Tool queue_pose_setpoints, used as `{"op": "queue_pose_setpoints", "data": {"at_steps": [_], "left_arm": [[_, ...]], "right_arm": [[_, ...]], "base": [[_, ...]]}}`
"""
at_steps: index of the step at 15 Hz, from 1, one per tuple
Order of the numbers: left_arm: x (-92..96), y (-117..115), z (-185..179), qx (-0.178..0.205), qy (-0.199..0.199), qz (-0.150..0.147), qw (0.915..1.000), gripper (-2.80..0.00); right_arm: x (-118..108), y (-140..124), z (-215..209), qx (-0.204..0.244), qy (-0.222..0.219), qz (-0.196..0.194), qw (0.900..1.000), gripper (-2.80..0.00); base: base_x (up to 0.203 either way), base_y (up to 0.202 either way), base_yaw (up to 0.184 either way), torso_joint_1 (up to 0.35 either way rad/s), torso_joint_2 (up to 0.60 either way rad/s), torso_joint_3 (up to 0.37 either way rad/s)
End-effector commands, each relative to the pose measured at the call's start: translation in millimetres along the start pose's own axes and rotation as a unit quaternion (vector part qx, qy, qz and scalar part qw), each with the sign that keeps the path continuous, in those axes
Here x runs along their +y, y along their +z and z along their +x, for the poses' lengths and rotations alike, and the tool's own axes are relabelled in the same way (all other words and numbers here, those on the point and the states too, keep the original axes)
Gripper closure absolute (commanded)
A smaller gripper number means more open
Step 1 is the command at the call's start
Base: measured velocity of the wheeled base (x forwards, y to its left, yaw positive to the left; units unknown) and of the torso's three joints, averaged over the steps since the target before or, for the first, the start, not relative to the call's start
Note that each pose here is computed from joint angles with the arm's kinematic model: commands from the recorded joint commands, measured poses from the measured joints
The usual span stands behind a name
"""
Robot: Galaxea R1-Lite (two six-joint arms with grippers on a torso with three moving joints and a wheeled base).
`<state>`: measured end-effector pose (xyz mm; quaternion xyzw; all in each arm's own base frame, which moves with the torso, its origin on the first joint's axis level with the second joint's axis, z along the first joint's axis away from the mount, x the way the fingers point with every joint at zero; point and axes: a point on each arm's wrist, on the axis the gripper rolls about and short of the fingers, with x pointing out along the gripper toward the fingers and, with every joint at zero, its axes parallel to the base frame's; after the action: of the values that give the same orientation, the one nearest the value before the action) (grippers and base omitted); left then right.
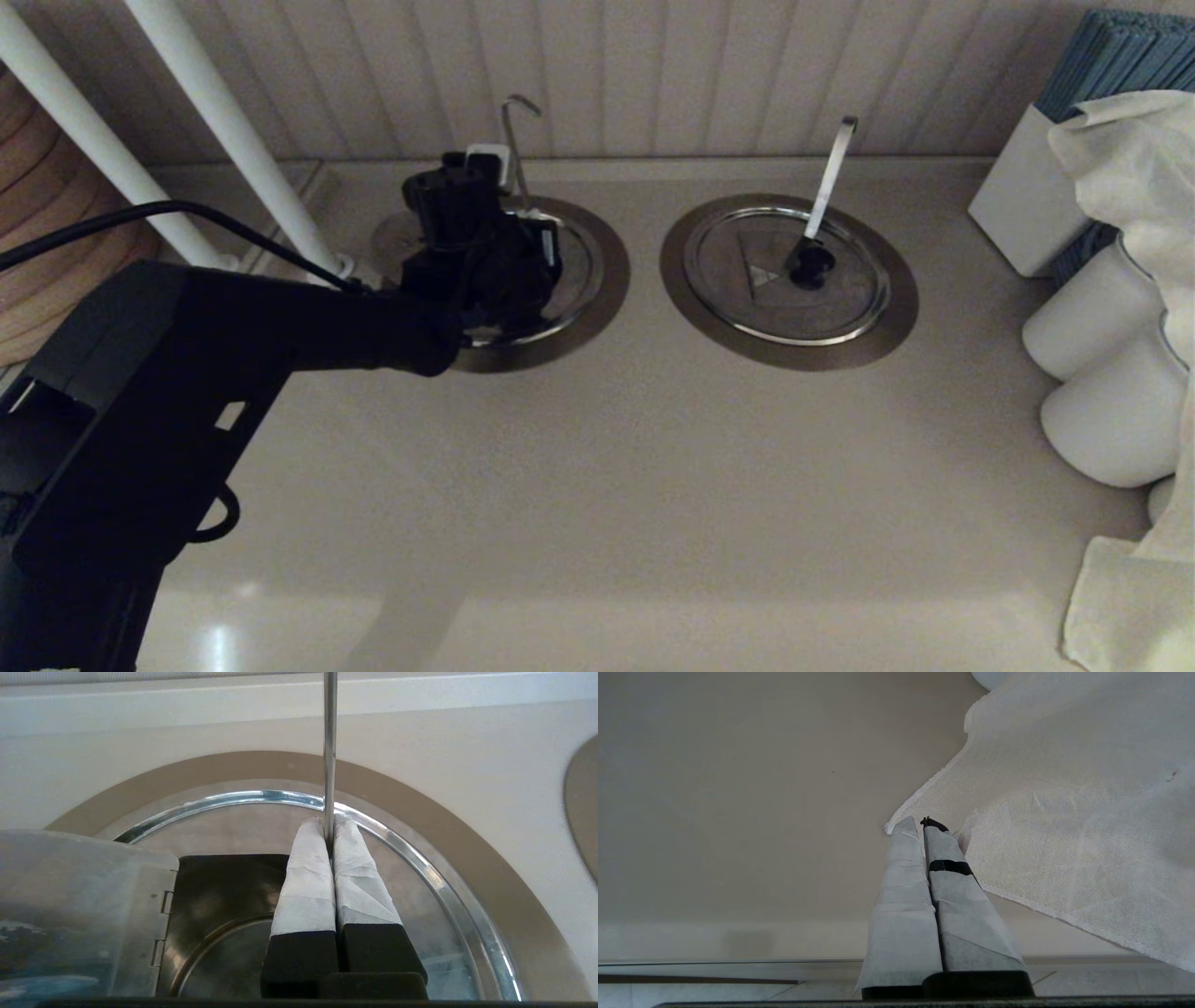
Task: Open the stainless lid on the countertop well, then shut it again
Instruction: Stir with a spoon
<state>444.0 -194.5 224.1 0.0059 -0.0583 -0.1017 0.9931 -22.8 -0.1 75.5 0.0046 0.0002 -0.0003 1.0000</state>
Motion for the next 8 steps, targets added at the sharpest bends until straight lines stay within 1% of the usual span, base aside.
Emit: {"op": "queue_pose_setpoints", "data": {"at_steps": [1, 4, 7, 8], "left_arm": [[-0.5, -8.2, 2.8, 0.009, 0.001, 0.002, 1.0000, 0.00], [-9.1, -8.4, -0.1, 0.011, -0.006, 0.002, 0.9999, 0.00], [-11.2, -16.3, 2.2, 0.019, -0.007, 0.004, 0.9998, 0.00], [-16.0, -17.9, 1.4, 0.020, -0.012, 0.003, 0.9997, 0.00]], "right_arm": [[0.0, 0.0, 0.0, 0.000, 0.000, 0.000, 1.000, 0.00], [0.0, 0.0, 0.0, 0.000, 0.000, 0.000, 1.000, 0.00], [0.0, 0.0, 0.0, 0.000, 0.000, 0.000, 1.000, 0.00], [0.0, 0.0, 0.0, 0.000, 0.000, 0.000, 1.000, 0.00]], "base": [[0.000, 0.000, 0.000, 0.000, 0.00, 0.000], [0.000, 0.000, 0.000, 0.000, 0.00, 0.000], [0.000, 0.000, 0.000, 0.000, 0.00, 0.000], [0.000, 0.000, 0.000, 0.000, 0.00, 0.000]]}}
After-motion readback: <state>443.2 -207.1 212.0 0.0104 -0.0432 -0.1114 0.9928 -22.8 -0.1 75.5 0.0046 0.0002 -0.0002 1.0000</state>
